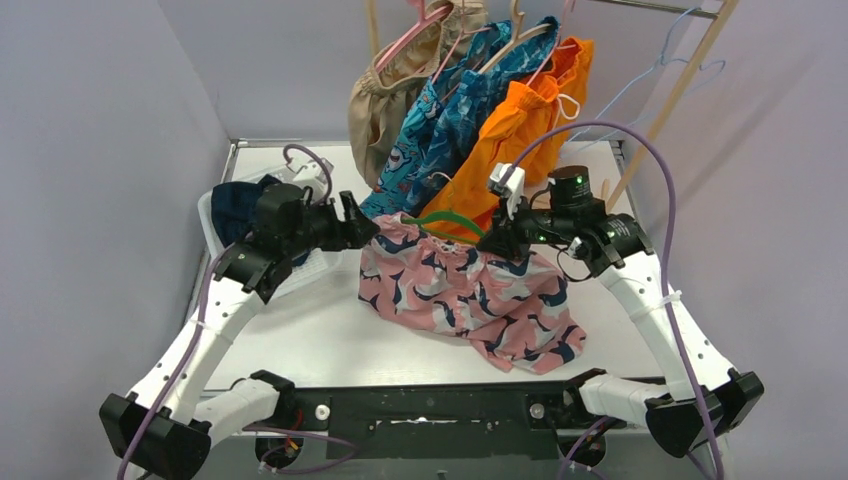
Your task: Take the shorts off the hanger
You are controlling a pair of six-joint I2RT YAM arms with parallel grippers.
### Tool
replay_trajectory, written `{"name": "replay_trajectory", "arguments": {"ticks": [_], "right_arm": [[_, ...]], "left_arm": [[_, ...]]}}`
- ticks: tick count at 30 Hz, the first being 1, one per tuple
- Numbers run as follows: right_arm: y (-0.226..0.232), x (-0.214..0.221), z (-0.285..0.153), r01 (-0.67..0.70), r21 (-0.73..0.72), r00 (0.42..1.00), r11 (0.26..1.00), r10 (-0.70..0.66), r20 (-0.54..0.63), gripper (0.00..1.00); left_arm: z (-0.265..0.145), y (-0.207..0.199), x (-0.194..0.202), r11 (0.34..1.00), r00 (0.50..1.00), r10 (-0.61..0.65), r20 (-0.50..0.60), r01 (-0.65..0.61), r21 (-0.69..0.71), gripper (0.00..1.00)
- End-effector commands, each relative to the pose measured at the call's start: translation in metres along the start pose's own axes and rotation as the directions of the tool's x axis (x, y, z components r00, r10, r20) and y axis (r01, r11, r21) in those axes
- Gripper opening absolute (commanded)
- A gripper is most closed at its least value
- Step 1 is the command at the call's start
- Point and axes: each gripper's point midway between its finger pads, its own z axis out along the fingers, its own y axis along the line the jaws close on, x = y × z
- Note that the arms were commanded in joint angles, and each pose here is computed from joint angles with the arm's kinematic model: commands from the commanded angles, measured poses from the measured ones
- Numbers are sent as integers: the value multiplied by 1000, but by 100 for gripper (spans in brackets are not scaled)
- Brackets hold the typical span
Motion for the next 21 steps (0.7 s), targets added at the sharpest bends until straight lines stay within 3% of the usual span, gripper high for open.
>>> {"name": "replay_trajectory", "arguments": {"ticks": [1,6,12,15,21], "right_arm": [[6,-18,1,8,-20,995,1000,-5,102,0],[13,-10,8,-45,-48,995,998,49,92,0],[20,-14,12,-53,-69,991,996,61,116,0],[27,-14,16,-50,-92,992,994,60,110,0],[41,-8,22,-49,-128,995,991,59,77,0]], "left_arm": [[7,-31,6,996,1000,6,-15,-4,91,71],[12,-49,-6,996,999,-9,48,4,88,67],[31,-23,22,999,998,-37,-53,35,-41,63],[37,-21,24,997,997,-49,-57,45,-58,53],[46,-18,19,995,998,-29,-48,24,-93,48]]}}
